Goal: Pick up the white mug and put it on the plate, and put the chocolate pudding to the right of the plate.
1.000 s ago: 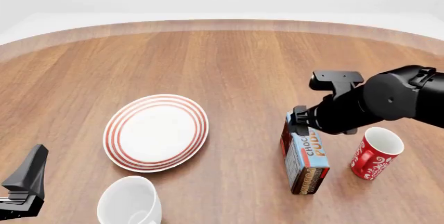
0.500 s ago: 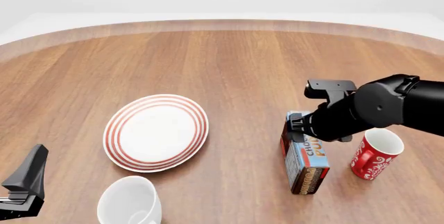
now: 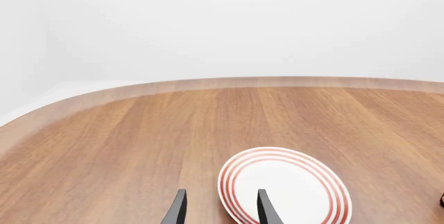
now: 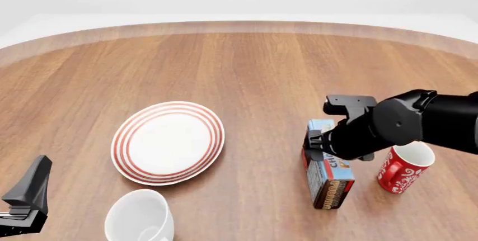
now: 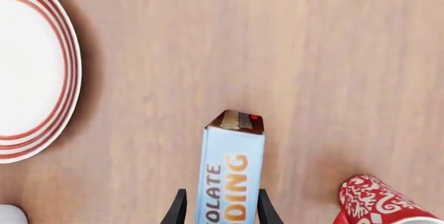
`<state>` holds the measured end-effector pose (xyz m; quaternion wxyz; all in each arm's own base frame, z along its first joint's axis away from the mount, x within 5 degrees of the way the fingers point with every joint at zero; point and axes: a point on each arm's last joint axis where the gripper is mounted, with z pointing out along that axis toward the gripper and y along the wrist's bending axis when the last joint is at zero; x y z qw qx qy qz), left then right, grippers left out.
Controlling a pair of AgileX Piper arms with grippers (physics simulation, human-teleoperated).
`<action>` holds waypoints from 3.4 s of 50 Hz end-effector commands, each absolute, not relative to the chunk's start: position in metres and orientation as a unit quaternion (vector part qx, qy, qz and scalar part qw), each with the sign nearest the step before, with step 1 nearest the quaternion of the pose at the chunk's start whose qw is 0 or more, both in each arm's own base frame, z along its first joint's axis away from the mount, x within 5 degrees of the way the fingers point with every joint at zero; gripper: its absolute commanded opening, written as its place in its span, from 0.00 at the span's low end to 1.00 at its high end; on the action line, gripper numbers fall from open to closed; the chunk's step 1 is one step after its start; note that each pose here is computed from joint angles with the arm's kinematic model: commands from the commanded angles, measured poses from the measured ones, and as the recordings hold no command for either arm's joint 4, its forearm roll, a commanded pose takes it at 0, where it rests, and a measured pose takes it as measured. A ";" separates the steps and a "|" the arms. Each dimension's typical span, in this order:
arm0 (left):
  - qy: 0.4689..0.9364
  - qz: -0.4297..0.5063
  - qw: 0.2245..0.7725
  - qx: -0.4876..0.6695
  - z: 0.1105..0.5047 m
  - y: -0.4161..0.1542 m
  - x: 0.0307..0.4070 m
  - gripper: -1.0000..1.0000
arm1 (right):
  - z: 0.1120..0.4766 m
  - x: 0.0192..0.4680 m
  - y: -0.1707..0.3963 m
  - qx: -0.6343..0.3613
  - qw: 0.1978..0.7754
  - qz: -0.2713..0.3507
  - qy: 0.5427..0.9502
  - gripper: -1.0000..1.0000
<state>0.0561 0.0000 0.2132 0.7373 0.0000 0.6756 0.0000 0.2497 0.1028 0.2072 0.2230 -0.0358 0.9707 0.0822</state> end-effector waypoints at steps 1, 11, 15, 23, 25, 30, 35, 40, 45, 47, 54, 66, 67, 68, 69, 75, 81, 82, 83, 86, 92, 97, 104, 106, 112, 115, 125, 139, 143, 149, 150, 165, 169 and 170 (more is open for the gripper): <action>0.676 0.000 0.737 0.000 0.213 0.000 0.056 1.00 | 0.200 0.249 0.104 -0.035 0.215 0.081 0.973 1.00; 0.676 0.000 0.737 0.000 0.213 0.000 0.056 1.00 | 0.197 0.250 0.102 -0.032 0.214 0.079 0.973 0.00; 0.676 0.000 0.737 0.000 0.213 0.000 0.056 1.00 | 0.200 0.251 0.098 -0.031 0.219 0.077 0.972 0.00; 0.676 0.000 0.737 0.000 0.213 0.000 0.056 1.00 | 0.209 0.250 0.095 -0.034 0.229 0.078 0.970 0.00; 0.676 0.000 0.737 0.000 0.213 0.000 0.056 1.00 | 0.209 0.249 0.095 -0.034 0.230 0.079 0.969 0.00; 0.676 0.000 0.737 0.000 0.213 0.000 0.056 1.00 | 0.214 0.249 0.098 -0.036 0.235 0.083 0.968 0.00; 0.676 0.000 0.737 0.000 0.213 0.000 0.056 1.00 | 0.219 0.248 0.099 -0.035 0.241 0.087 0.966 0.00; 0.676 0.000 0.737 0.000 0.213 0.000 0.056 1.00 | 0.223 0.248 0.103 -0.033 0.244 0.092 0.965 0.00; 0.676 0.000 0.737 0.000 0.213 0.000 0.056 1.00 | 0.230 0.247 0.106 -0.038 0.249 0.096 0.963 0.00; 0.676 0.000 0.737 0.000 0.213 0.000 0.056 1.00 | 0.232 0.247 0.107 -0.038 0.251 0.097 0.962 0.00; 0.676 0.000 0.737 0.000 0.213 0.000 0.056 1.00 | 0.242 0.248 0.110 -0.037 0.262 0.105 0.959 0.00; 0.676 0.000 0.737 0.000 0.213 0.000 0.056 1.00 | 0.256 0.250 0.118 -0.029 0.278 0.121 0.953 0.00; 0.676 0.000 0.737 0.000 0.213 0.000 0.056 1.00 | 0.257 0.250 0.118 -0.032 0.279 0.121 0.952 0.00; 0.676 0.000 0.737 0.000 0.213 0.000 0.056 1.00 | 0.257 0.250 0.118 -0.032 0.279 0.121 0.952 0.00; 0.676 0.000 0.737 0.000 0.213 0.000 0.056 1.00 | 0.259 0.251 0.120 -0.031 0.281 0.123 0.951 0.00; 0.676 0.000 0.737 0.000 0.213 0.000 0.056 1.00 | 0.267 0.255 0.125 -0.034 0.288 0.128 0.948 0.00; 0.676 0.000 0.737 0.000 0.213 0.000 0.056 1.00 | 0.272 0.259 0.127 -0.038 0.296 0.131 0.945 0.00; 0.676 0.000 0.737 0.000 0.213 0.000 0.056 1.00 | 0.272 0.260 0.128 -0.041 0.297 0.131 0.945 0.00; 0.676 0.000 0.737 0.000 0.213 0.000 0.056 1.00 | 0.273 0.261 0.129 -0.043 0.298 0.131 0.944 0.00; 0.676 0.000 0.737 0.000 0.213 0.000 0.056 1.00 | 0.273 0.262 0.131 -0.041 0.299 0.133 0.944 0.00; 0.676 0.000 0.737 0.000 0.213 0.000 0.056 1.00 | 0.277 0.267 0.137 -0.050 0.305 0.137 0.941 0.00; 0.676 0.000 0.737 0.000 0.213 0.000 0.056 1.00 | 0.276 0.269 0.142 -0.053 0.304 0.139 0.941 0.00; 0.676 0.000 0.737 0.000 0.213 0.000 0.056 1.00 | 0.272 0.272 0.148 -0.053 0.302 0.142 0.941 0.00; 0.676 0.000 0.737 0.000 0.213 0.000 0.056 1.00 | 0.271 0.274 0.150 -0.055 0.301 0.142 0.941 0.00; 0.676 0.000 0.737 0.000 0.213 0.000 0.056 1.00 | 0.268 0.279 0.152 -0.055 0.299 0.141 0.942 0.00; 0.676 0.000 0.737 0.000 0.213 0.000 0.056 1.00 | 0.265 0.281 0.154 -0.053 0.296 0.141 0.943 0.00; 0.676 0.000 0.737 0.000 0.213 0.000 0.056 1.00 | 0.257 0.286 0.163 -0.058 0.292 0.143 0.944 0.00; 0.676 0.000 0.737 0.000 0.213 0.000 0.056 1.00 | 0.243 0.298 0.165 -0.053 0.289 0.139 0.946 0.00; 0.676 0.000 0.737 0.000 0.213 0.000 0.056 1.00 | 0.238 0.304 0.163 -0.051 0.288 0.135 0.947 0.00; 0.676 0.000 0.737 0.000 0.213 0.000 0.056 1.00 | 0.233 0.311 0.166 -0.052 0.288 0.133 0.947 0.00; 0.676 0.000 0.737 0.000 0.213 0.000 0.056 1.00 | 0.233 0.311 0.166 -0.052 0.288 0.133 0.947 0.00; 0.676 0.000 0.737 0.000 0.213 0.000 0.056 1.00 | 0.220 0.320 0.175 -0.057 0.279 0.132 0.949 0.00; 0.676 0.000 0.737 0.000 0.213 0.000 0.056 1.00 | 0.215 0.321 0.176 -0.055 0.275 0.131 0.951 0.00; 0.676 0.000 0.737 0.000 0.213 0.000 0.056 1.00 | 0.214 0.321 0.178 -0.056 0.274 0.131 0.951 0.00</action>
